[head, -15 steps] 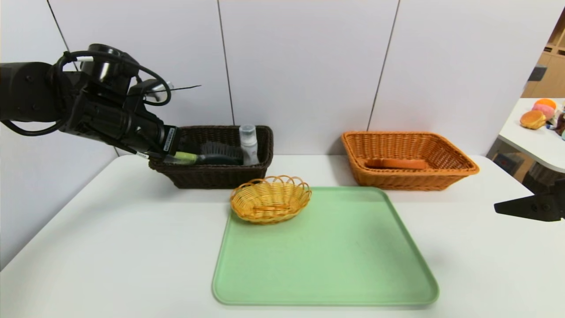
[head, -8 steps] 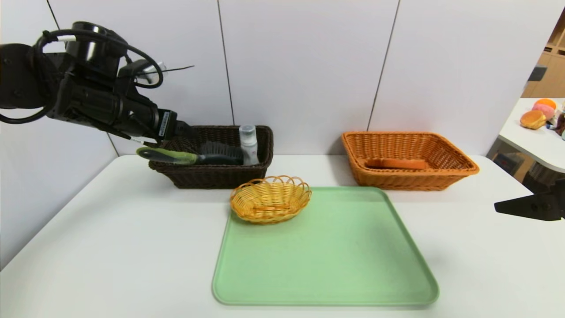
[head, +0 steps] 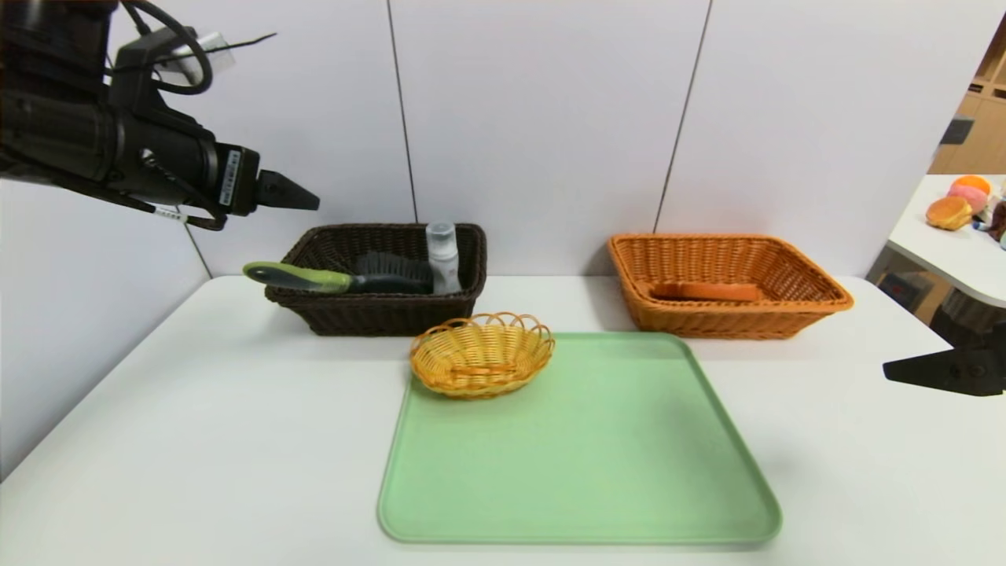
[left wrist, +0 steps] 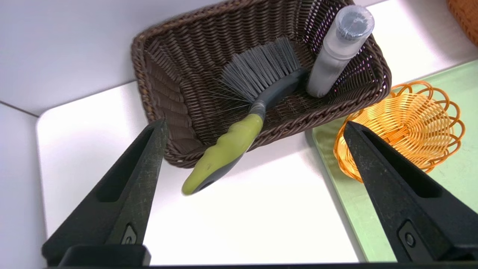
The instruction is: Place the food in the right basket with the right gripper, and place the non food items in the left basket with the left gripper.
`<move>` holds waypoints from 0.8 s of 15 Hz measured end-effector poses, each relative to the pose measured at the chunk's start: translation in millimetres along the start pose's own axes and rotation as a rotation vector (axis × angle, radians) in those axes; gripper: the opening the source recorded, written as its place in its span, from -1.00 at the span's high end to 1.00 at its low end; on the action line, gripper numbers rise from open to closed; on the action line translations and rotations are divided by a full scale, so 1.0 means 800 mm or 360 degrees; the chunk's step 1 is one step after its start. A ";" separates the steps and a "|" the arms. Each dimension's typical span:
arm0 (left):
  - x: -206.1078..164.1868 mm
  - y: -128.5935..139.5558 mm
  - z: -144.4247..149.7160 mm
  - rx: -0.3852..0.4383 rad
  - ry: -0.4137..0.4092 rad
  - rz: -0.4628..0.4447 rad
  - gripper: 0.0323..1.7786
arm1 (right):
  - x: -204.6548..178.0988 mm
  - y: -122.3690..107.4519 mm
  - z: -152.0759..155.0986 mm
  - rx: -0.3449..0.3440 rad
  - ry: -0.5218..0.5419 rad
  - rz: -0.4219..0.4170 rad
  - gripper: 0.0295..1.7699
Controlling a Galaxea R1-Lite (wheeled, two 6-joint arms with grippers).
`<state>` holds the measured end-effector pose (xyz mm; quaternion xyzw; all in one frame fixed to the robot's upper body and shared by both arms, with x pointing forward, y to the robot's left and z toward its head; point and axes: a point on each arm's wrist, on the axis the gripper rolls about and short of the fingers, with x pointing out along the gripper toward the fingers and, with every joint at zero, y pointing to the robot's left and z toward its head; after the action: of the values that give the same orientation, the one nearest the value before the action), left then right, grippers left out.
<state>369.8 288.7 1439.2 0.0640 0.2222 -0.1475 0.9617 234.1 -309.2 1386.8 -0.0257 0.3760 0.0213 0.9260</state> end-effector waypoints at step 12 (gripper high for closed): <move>-0.127 -0.010 -0.096 -0.0096 -0.0059 0.0641 -0.90 | -0.042 -0.027 -0.055 0.0160 -0.0120 -0.0156 -0.92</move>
<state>248.6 321.4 1415.8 0.0755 0.1914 0.0536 0.9771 180.7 -334.4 1379.4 0.0033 0.3399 -0.0421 0.9395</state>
